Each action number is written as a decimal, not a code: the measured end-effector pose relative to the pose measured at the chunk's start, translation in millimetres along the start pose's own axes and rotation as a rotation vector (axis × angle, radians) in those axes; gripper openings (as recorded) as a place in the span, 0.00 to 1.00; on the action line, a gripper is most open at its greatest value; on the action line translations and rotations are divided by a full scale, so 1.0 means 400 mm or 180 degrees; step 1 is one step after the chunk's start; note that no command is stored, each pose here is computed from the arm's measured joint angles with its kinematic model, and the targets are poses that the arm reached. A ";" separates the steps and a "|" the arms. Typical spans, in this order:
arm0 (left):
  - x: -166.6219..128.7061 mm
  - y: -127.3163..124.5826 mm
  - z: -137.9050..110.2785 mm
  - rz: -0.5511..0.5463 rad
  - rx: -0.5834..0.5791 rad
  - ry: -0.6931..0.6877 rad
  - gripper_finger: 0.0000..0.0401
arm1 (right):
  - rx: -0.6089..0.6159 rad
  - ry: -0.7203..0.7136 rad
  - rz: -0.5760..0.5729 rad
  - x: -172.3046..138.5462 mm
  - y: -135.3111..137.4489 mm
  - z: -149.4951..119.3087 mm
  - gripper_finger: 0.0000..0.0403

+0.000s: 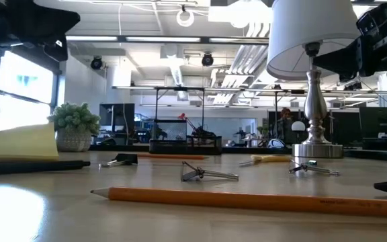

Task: Pick and place office supplies into organizer
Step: Put the right black binder clip into the bottom left slot of the desk organizer, then put the top black binder clip into the bottom left slot of the desk organizer

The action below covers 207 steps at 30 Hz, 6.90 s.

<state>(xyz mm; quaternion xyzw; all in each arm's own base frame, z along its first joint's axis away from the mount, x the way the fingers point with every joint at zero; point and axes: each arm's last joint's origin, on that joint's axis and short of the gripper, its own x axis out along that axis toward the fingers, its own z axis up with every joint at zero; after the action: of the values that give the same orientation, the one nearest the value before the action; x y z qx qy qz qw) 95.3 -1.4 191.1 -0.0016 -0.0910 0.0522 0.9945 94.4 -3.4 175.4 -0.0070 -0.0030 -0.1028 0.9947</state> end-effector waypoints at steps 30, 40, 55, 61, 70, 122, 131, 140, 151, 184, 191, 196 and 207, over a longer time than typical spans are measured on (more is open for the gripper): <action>0.096 -0.015 -0.051 0.0097 0.0175 0.0418 0.54 | 0.0678 0.0033 0.0099 0.061 0.029 0.006 0.16; 0.127 -0.023 -0.066 0.0002 -0.0133 0.0347 0.43 | 0.0471 0.0698 0.0273 0.139 0.090 0.037 0.45; 0.223 -0.043 -0.119 -0.0066 -0.0437 0.0592 0.41 | 0.0369 0.1985 0.0275 0.275 0.251 -0.003 0.49; 0.261 -0.050 -0.143 -0.0074 -0.0435 0.0764 0.40 | 0.0271 0.2321 0.0240 0.301 0.307 -0.061 0.55; 0.262 -0.051 -0.142 -0.0096 -0.0439 0.0757 0.38 | 0.0220 0.2774 0.0008 0.337 0.338 -0.117 0.70; 0.261 -0.049 -0.145 -0.0048 -0.0285 0.0781 0.38 | 0.0122 0.2275 -0.0096 0.374 0.337 -0.063 0.36; 0.262 -0.049 -0.131 -0.0069 -0.0218 0.0647 0.38 | -0.0485 0.1515 -0.0455 0.471 0.209 0.002 0.33; 0.249 -0.042 -0.062 0.0052 0.0005 0.0214 0.38 | -0.0386 0.1070 -0.0574 0.551 0.042 0.050 0.34; 0.211 -0.023 0.064 0.0558 0.0347 -0.0302 0.38 | -0.0608 0.0982 -0.0387 0.683 -0.021 0.113 0.34; 0.238 0.005 0.250 0.0760 0.1260 0.0381 0.38 | -0.0688 0.1413 -0.0557 0.914 -0.339 0.025 0.37; 0.238 0.014 0.240 0.0807 0.1205 0.0515 0.38 | -0.0708 0.1435 -0.0561 0.914 -0.337 0.023 0.37; 0.237 0.014 0.238 0.0798 0.1135 0.0533 0.38 | -0.0713 0.1442 -0.0558 0.914 -0.338 0.023 0.41; 0.237 0.014 0.234 0.0802 0.1016 0.0560 0.38 | -0.0689 0.1561 -0.0561 0.910 -0.336 0.014 0.56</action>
<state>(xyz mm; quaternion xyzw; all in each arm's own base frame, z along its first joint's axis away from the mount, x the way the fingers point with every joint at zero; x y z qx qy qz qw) 170.3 13.5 300.4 0.1399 0.0064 0.1895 0.9718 423.1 -209.2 185.7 -0.0878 0.2482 -0.1872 0.9464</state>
